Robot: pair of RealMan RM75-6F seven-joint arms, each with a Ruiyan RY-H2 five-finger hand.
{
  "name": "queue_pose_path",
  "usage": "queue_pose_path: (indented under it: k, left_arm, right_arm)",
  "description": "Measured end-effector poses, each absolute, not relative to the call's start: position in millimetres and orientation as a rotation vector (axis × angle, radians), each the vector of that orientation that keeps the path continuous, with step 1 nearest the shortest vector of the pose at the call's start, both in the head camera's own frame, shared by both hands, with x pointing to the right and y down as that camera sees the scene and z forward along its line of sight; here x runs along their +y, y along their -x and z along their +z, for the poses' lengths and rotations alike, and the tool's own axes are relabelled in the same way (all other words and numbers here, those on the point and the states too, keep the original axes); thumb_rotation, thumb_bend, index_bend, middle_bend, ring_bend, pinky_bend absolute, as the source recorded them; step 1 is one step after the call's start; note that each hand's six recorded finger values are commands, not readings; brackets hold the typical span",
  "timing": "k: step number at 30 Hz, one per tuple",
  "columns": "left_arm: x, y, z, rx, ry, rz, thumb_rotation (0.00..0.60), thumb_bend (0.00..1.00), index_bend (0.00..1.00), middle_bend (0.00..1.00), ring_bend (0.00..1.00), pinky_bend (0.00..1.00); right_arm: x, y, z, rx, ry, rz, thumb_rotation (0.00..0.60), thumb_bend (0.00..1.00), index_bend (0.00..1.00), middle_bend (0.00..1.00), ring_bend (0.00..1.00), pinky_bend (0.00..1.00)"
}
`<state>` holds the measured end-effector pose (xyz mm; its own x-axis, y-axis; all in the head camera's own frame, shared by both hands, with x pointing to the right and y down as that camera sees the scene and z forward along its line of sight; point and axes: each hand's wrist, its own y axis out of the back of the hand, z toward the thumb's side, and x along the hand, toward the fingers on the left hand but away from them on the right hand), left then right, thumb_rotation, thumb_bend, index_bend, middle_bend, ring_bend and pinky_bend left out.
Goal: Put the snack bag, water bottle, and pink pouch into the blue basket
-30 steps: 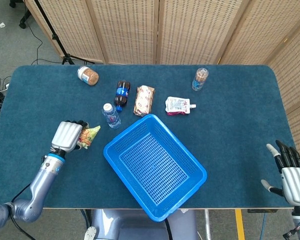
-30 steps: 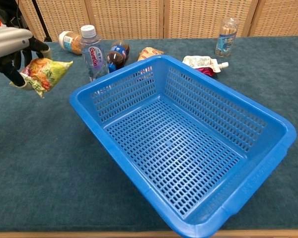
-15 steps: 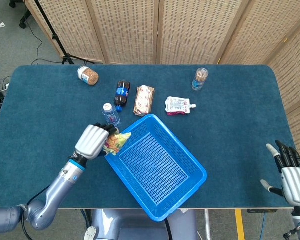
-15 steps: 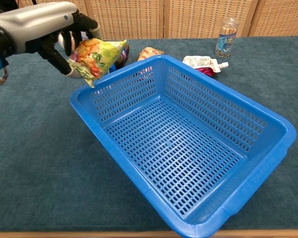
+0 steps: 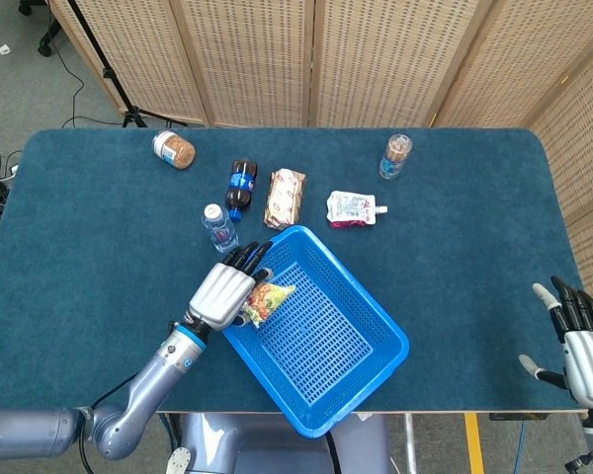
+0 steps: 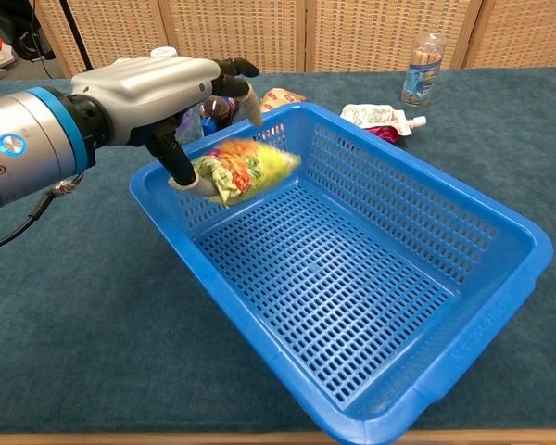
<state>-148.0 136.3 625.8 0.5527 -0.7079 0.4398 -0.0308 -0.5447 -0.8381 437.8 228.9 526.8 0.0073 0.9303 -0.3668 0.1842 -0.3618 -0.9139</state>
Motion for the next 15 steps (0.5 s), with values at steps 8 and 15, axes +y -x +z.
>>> queue_pose_path:
  k: [8, 15]
  left_arm:
    - [125.5, 166.9, 626.0, 0.681, 1.936, -1.083, 0.600, 0.04, 0.16, 0.00, 0.00, 0.08]
    - [113.1, 196.3, 627.4, 0.881, 2.005, -1.164, 0.600, 0.05, 0.16, 0.00, 0.00, 0.08]
  right_arm:
    - [229.4, -436.3, 527.8, -1.156, 1.615, 1.416, 0.600, 0.16, 0.11, 0.00, 0.00, 0.04]
    - [229.7, -435.4, 530.1, -1.146, 1.613, 1.425, 0.600, 0.16, 0.10, 0.00, 0.00, 0.04]
